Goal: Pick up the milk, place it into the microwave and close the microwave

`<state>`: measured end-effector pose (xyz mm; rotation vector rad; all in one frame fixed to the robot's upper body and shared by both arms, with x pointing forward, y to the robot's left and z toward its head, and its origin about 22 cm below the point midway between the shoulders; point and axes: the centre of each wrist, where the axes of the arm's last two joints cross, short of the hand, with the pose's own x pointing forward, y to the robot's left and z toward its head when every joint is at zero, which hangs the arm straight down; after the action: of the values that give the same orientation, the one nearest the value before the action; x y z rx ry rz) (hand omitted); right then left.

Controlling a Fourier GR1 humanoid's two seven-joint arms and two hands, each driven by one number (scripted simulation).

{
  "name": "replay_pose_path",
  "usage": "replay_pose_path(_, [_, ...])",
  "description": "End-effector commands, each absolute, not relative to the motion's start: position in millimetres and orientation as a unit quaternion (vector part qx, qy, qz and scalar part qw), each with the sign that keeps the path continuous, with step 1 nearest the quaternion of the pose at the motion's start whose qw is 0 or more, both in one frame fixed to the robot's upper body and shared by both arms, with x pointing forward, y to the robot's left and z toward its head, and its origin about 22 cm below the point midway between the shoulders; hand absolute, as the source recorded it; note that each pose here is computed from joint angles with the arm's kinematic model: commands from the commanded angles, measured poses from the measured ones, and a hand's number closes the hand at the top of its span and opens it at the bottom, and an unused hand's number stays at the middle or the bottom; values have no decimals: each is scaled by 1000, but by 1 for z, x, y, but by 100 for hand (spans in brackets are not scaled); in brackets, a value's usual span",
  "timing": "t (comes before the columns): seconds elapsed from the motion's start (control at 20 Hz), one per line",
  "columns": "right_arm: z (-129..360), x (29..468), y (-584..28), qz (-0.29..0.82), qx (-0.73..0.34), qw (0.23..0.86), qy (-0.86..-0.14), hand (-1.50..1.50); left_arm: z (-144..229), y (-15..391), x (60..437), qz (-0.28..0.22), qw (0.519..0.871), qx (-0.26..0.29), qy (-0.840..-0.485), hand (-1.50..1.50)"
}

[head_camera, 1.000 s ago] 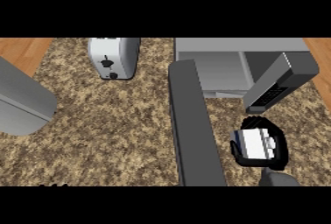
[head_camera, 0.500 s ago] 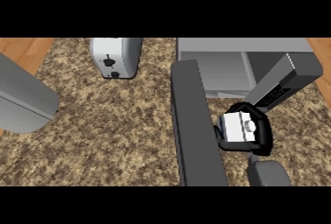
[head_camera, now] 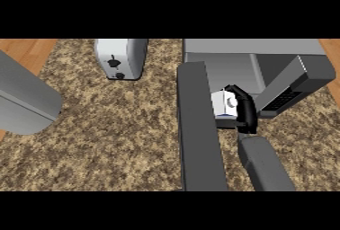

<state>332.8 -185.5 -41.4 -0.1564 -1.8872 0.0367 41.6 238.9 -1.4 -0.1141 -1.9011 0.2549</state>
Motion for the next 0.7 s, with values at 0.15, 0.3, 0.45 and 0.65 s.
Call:
replay_pose_path(0.15, [-42, 374, -167, 5, -92, 599, -796, 150, 7, 246, 43, 108, 571, -51, -812, -150])
replay_pose_path(0.3, [-44, 381, -187, 6, -114, 606, -787, 150, 7, 256, 48, 106, 574, -52, -810, -150])
replay_pose_path(0.45, [-34, 394, -199, 39, -155, 602, -782, 150, -4, 257, 44, 103, 576, -61, -809, -150])
replay_pose_path(0.65, [-55, 382, -191, 52, -197, 605, -770, 150, 0, 263, 38, 87, 575, -70, -810, -150])
